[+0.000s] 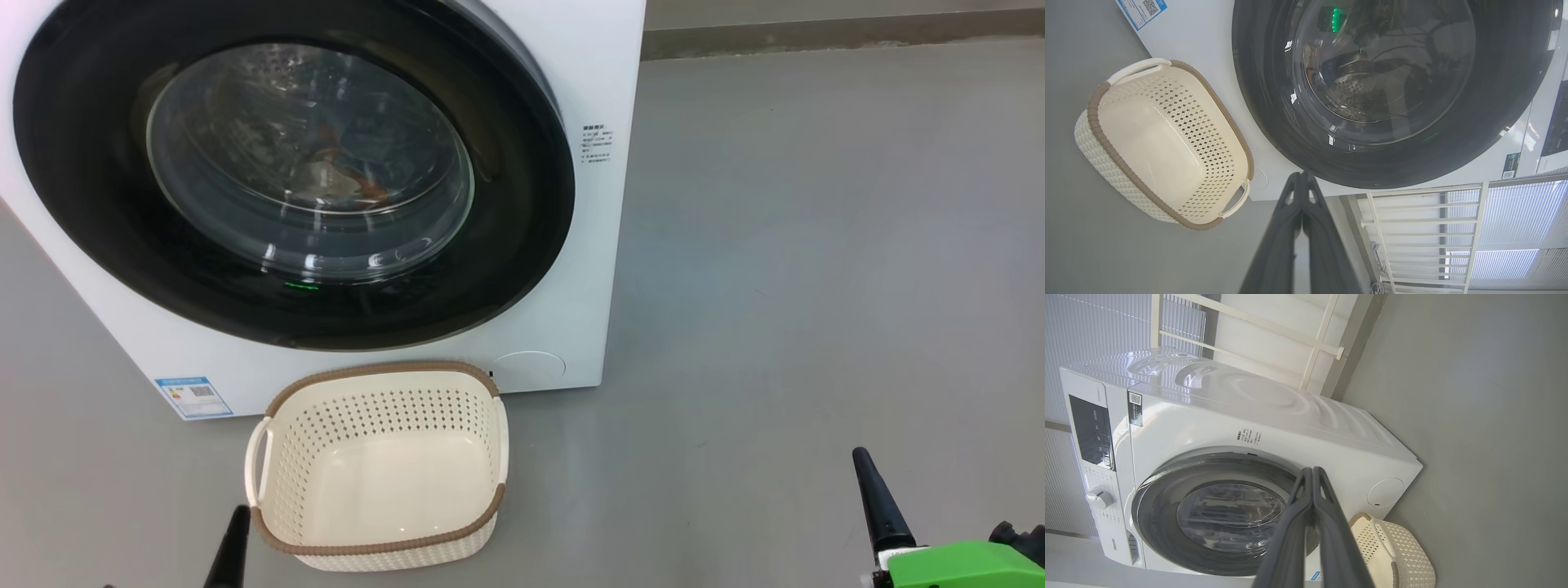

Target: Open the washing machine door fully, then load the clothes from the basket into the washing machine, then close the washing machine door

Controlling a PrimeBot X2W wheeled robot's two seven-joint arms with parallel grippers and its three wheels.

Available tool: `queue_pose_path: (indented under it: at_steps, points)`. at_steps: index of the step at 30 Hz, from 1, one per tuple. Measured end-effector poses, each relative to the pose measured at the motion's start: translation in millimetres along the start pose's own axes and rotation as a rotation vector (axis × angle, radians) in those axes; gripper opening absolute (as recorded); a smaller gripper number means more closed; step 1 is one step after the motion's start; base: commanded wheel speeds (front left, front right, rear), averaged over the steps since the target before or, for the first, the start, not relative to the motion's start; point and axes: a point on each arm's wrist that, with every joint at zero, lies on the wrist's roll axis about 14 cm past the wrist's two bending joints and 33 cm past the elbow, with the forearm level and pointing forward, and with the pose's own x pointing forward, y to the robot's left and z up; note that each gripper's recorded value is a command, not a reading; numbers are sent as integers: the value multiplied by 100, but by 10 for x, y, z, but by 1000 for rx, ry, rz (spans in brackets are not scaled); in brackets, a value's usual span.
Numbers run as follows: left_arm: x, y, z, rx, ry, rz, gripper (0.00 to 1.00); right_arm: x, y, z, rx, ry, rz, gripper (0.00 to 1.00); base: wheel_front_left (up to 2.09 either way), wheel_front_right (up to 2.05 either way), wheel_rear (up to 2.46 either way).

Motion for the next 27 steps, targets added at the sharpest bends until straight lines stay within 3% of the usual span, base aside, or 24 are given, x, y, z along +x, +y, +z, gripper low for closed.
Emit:
queue_pose_path:
  at_steps: [27]
  points:
    - [149, -220, 0, -266, 36, -71, 0, 74, 95, 18, 298, 20, 35, 0, 0, 0, 0]
